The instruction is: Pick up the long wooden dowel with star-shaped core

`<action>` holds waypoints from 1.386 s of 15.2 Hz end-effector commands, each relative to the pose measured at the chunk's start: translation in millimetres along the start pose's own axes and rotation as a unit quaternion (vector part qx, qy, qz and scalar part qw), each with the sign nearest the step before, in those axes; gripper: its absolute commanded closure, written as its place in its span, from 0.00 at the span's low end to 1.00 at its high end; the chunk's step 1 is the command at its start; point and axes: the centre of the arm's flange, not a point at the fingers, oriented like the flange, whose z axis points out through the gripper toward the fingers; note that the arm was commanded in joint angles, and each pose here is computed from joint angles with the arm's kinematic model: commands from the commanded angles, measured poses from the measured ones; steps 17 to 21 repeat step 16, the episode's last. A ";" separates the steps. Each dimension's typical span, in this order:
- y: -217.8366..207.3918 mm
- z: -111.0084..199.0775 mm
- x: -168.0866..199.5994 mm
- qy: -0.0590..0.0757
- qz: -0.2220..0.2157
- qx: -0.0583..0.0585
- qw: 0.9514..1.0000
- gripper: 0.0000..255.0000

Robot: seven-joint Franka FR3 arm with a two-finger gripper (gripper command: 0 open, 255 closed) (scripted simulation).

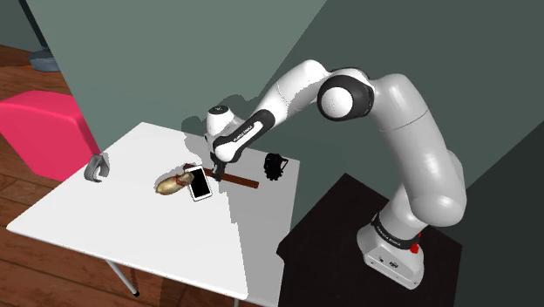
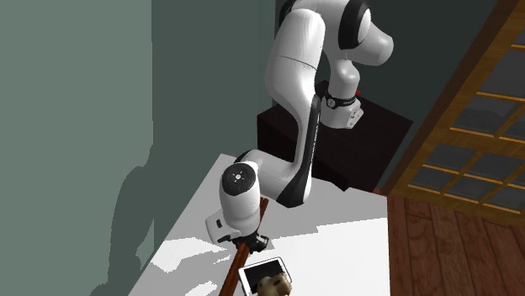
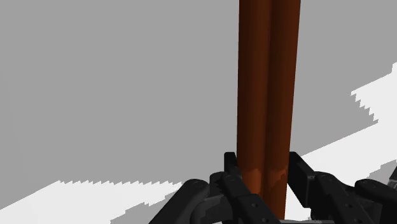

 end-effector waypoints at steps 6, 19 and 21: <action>0.2 -34.3 0.1 0.000 0.000 0.000 1.000 1.00; 0.7 -77.4 0.2 0.000 0.000 0.000 1.000 1.00; 0.7 -77.4 0.2 0.000 0.000 0.000 1.000 1.00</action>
